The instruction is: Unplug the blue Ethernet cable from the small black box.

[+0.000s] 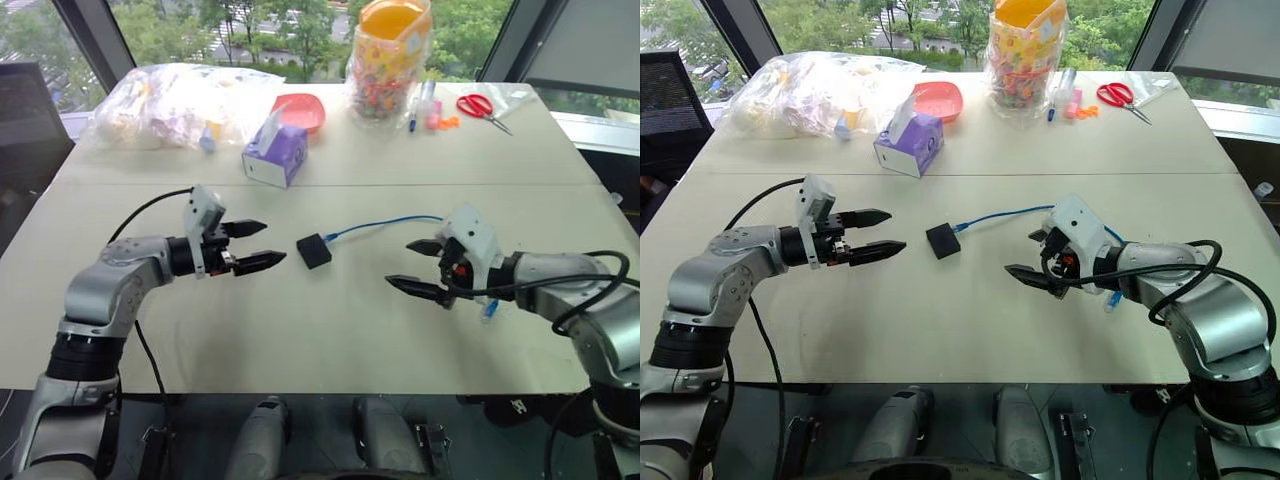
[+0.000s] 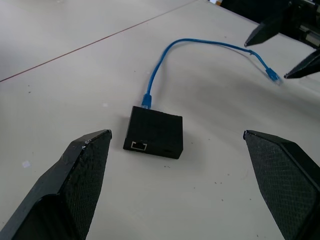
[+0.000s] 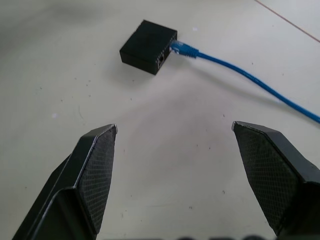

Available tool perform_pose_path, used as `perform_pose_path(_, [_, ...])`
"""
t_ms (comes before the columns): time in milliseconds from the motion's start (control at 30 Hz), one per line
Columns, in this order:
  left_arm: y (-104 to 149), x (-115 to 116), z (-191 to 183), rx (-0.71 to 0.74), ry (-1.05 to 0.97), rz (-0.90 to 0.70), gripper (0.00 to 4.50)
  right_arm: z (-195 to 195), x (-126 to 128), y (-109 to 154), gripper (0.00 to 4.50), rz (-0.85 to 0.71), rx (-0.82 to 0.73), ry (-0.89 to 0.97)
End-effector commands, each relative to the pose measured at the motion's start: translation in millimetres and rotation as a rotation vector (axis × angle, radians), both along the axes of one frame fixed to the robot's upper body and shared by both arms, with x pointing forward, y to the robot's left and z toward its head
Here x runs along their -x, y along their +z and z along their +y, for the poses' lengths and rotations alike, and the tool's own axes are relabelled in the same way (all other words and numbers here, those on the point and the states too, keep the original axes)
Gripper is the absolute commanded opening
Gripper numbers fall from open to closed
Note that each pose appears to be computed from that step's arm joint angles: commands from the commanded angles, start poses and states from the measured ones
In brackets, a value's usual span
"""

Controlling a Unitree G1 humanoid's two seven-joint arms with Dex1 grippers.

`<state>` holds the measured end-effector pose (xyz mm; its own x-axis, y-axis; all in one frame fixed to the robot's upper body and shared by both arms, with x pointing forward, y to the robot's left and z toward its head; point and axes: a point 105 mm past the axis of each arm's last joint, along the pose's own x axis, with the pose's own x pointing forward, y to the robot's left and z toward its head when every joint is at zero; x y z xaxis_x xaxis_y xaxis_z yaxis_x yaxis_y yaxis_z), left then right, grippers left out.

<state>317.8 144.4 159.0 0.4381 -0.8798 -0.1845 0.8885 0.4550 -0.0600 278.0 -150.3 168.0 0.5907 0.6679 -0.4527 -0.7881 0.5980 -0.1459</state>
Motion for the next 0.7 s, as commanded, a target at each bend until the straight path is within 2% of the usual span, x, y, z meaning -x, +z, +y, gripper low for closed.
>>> perform_pose_path(33, [12.0,2.8,-1.3,0.003,-0.035,-0.039,4.45,1.7,0.5,13.1,3.87,-0.033,-0.001,0.024])
perform_pose_path(467, [12.1,3.3,-2.1,-0.013,-0.037,-0.043,4.45,-2.7,-6.8,22.2,3.87,-0.049,0.043,0.049])
perform_pose_path(700, [13.6,3.1,-2.7,-0.01,-0.034,-0.049,4.45,0.9,-22.3,28.1,3.87,-0.078,0.072,0.095])
